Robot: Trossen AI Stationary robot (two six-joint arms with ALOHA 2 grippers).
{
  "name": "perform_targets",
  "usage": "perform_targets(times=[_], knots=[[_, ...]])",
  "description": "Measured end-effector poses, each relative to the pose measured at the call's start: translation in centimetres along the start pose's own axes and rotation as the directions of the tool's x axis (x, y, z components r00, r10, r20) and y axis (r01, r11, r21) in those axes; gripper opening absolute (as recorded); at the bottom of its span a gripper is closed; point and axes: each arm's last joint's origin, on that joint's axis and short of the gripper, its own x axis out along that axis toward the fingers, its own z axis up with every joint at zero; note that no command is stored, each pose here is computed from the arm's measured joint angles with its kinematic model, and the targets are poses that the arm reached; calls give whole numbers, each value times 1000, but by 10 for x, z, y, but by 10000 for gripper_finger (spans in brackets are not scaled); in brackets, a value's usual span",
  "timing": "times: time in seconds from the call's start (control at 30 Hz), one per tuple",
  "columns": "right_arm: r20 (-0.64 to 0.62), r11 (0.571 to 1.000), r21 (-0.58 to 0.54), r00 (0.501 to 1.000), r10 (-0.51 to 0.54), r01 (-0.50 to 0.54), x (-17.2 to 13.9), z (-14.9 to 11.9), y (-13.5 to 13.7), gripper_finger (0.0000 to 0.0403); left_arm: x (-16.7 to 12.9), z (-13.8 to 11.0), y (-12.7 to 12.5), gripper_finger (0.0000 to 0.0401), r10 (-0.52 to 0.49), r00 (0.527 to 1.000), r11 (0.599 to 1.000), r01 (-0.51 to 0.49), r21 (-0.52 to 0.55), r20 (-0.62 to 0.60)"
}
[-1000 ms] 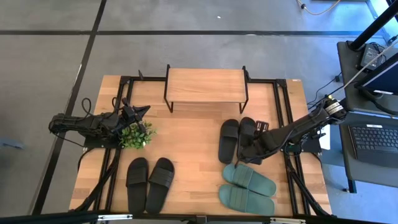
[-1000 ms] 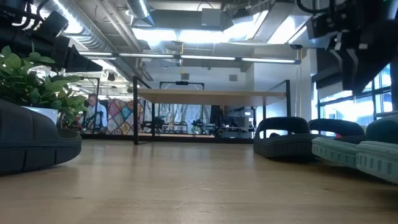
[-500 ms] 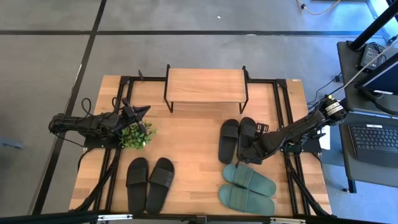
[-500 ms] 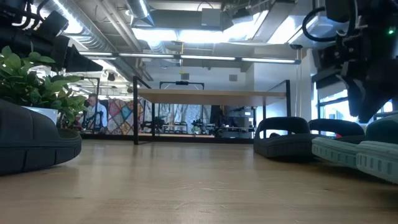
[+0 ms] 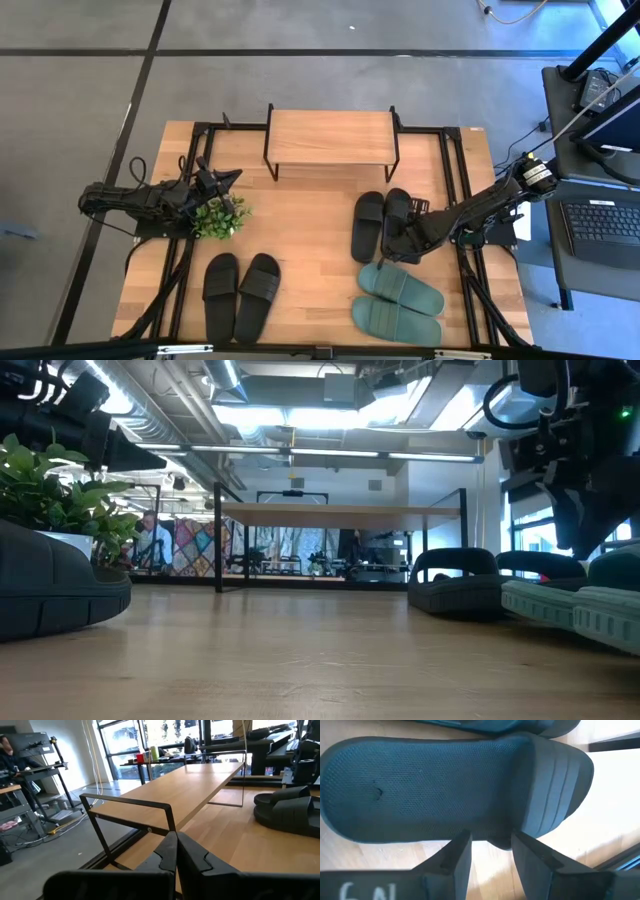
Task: Pick and place slides into the shelf
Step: Put the black slide under the shelf
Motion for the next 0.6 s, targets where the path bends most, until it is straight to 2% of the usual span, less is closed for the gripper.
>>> perform_targets(times=[0.37, 0.6], knots=[[12, 1000, 10, 1000, 10, -10, 1, 3, 0, 141, 0, 0, 0, 0, -10, 1000, 1000, 10, -1, 0], [12, 994, -111, 1000, 11, -9, 1, 3, 0, 141, 0, 0, 0, 0, -12, 1000, 1000, 12, 1, -2]])
